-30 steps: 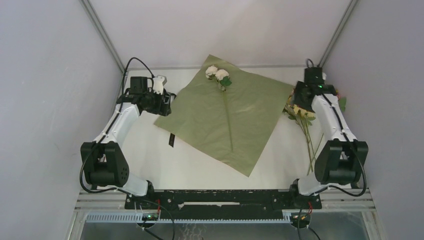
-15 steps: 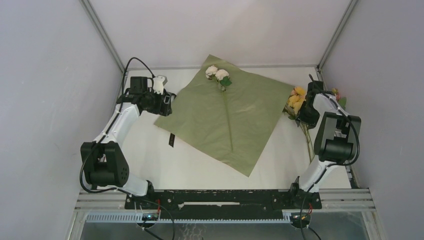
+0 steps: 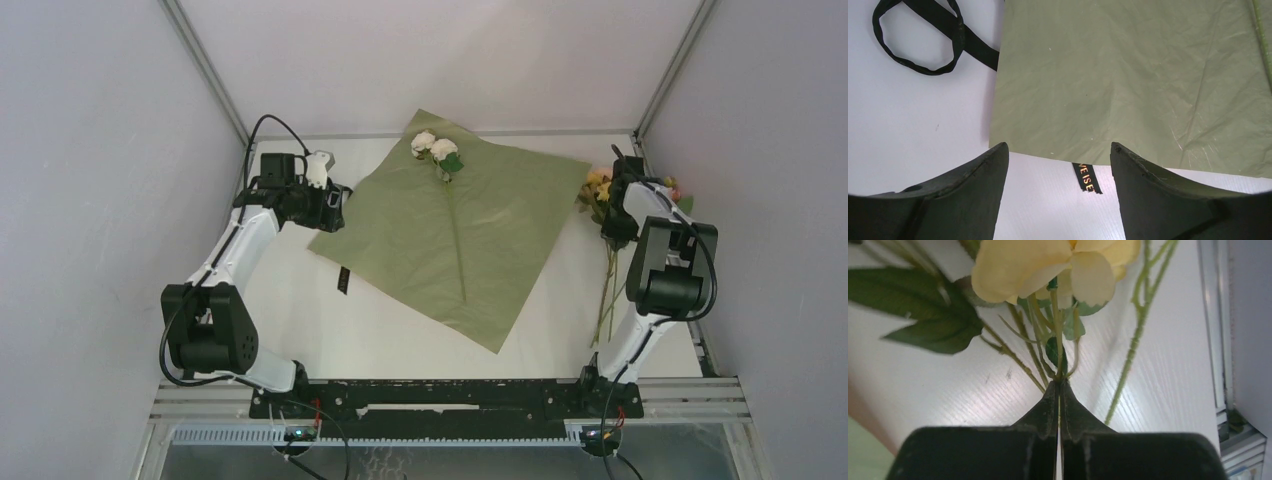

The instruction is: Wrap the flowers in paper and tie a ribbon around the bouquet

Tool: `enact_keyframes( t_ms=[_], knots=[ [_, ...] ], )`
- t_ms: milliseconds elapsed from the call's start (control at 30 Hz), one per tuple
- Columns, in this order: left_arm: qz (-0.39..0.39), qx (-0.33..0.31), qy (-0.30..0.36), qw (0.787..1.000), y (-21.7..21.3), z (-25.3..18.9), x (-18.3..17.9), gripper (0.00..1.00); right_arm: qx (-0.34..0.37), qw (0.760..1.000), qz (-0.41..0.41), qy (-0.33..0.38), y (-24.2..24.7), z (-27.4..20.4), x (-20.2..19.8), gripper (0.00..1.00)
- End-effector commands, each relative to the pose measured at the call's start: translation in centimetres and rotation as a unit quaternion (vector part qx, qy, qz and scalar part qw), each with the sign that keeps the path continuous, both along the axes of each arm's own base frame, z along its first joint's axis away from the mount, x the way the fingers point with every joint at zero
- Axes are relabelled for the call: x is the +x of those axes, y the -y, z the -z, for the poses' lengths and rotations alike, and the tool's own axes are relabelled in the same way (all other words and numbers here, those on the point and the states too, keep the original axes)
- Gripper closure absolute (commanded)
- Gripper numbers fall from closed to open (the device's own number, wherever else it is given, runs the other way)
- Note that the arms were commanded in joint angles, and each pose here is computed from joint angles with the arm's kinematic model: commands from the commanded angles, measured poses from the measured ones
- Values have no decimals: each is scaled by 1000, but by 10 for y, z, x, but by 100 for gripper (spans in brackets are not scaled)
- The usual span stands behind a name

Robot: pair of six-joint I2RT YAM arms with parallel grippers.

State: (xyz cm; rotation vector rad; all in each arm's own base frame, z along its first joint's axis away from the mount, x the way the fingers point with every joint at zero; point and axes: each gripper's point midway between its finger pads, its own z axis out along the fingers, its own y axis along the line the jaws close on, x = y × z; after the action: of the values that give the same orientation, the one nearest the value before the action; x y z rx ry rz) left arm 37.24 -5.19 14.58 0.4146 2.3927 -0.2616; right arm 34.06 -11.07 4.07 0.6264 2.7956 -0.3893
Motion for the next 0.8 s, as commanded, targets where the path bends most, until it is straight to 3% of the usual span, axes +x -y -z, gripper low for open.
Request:
enact_keyframes(
  t_ms=[0,233,367,467,567,767],
  knots=[
    [14,-12,23,1000,4,-13,-3,21,-73,992,-5,103,13,-80,18,100],
    [20,-16,24,999,6,-15,-5,21,-128,957,27,258,14,-195,-1,100],
    [22,-15,25,999,6,-17,-5,21,-150,923,9,355,-7,-261,-11,100],
    [24,-13,27,999,6,-19,-5,21,-126,898,-25,420,-35,-297,-10,100],
    [26,-18,28,999,8,-21,-6,21,-59,881,-68,464,-72,-309,-2,100],
    [34,-31,26,999,13,-24,-8,21,31,881,-130,455,-146,-272,14,100]
  ],
)
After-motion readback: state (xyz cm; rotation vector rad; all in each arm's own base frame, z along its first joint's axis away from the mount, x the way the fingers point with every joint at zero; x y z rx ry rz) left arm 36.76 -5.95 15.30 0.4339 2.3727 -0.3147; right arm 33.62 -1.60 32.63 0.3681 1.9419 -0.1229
